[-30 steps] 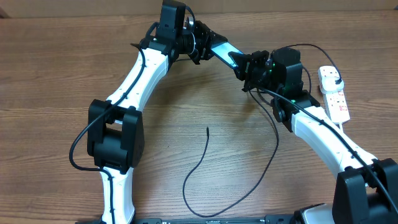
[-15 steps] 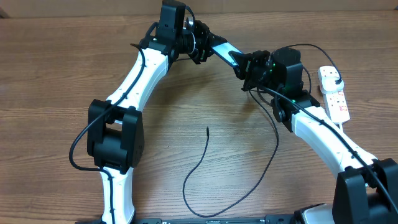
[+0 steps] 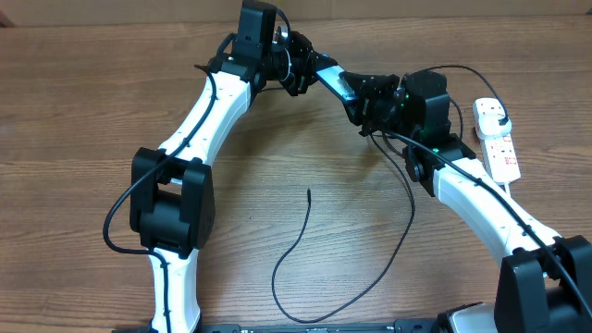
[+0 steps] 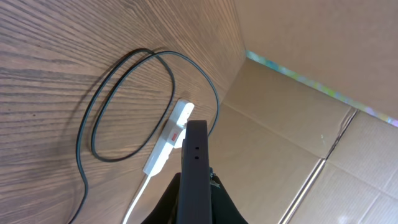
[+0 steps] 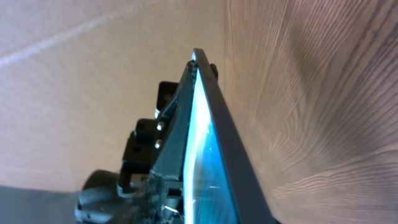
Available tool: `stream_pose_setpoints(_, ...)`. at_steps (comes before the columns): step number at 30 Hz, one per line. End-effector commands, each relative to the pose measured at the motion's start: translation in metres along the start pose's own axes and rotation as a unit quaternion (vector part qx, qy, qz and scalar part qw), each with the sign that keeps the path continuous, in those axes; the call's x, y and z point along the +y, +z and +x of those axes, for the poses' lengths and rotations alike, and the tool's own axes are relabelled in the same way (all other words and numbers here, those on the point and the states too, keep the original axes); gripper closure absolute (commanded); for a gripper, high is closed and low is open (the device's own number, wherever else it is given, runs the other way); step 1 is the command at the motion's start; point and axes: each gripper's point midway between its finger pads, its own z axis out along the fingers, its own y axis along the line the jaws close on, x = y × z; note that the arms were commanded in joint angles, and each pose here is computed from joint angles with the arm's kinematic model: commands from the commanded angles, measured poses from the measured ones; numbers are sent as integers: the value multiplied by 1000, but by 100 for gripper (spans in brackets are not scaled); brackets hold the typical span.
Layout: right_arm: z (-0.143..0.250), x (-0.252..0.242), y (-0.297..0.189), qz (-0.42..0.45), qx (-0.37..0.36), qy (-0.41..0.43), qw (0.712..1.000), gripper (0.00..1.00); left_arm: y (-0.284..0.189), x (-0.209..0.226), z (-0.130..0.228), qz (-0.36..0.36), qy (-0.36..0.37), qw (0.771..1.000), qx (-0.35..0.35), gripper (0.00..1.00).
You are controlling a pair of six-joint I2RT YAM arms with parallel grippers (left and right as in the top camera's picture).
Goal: Plug charger to phone and switch on socket
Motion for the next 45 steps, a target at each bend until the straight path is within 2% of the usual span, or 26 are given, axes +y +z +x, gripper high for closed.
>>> stream_pose_setpoints(1, 7, 14, 0, -15, 9, -18, 1000, 53, 2, -9, 5, 6, 28, 1000, 1, 96)
stream_pose_setpoints(2, 7, 14, 0, -15, 9, -18, 1000, 50, 2, -9, 5, 6, 28, 1000, 1, 96)
stream_pose_setpoints(4, 7, 14, 0, -15, 9, -17, 1000, 34, 1, -9, 3, 6, 29, 1000, 0, 96)
stream_pose_setpoints(5, 7, 14, 0, -14, 8, -17, 1000, 30, 0, -8, 2, 7, 30, 1000, -1, 96)
stream_pose_setpoints(7, 6, 12, 0, -11, 8, -16, 1000, 14, -2, -8, -1, 7, 35, 999, -4, 96)
stream_pose_setpoints(11, 5, 6, 0, 1, 5, -10, 1000, 0, -8, -8, -8, 10, 35, 999, -9, 96)
stream_pose_setpoints(19, 4, 3, 0, 7, 3, -13, 1000, 0, -27, -3, -30, 11, 20, 1000, -21, 96)
stream_pose_setpoints(23, 2, -3, 0, 18, 1, -58, 998, 0, -42, 7, -45, 2, 6, 1000, -30, 96)
stream_pose_setpoints(27, 0, -12, -1, 36, -2, -65, 997, 0, -59, 17, -60, -3, -13, 999, -37, 96)
stream_pose_setpoints(32, -3, -12, -2, 38, -3, -91, 995, 0, -84, 17, -75, 15, -1, 999, -32, 96)
stream_pose_setpoints(42, -18, -6, -7, 32, -12, -209, 977, 0, -120, 46, -92, -5, 1, 1000, -30, 96)
stream_pose_setpoints(45, -18, -2, -8, 25, -9, -248, 968, 0, -124, 49, -94, -8, 22, 999, -31, 96)
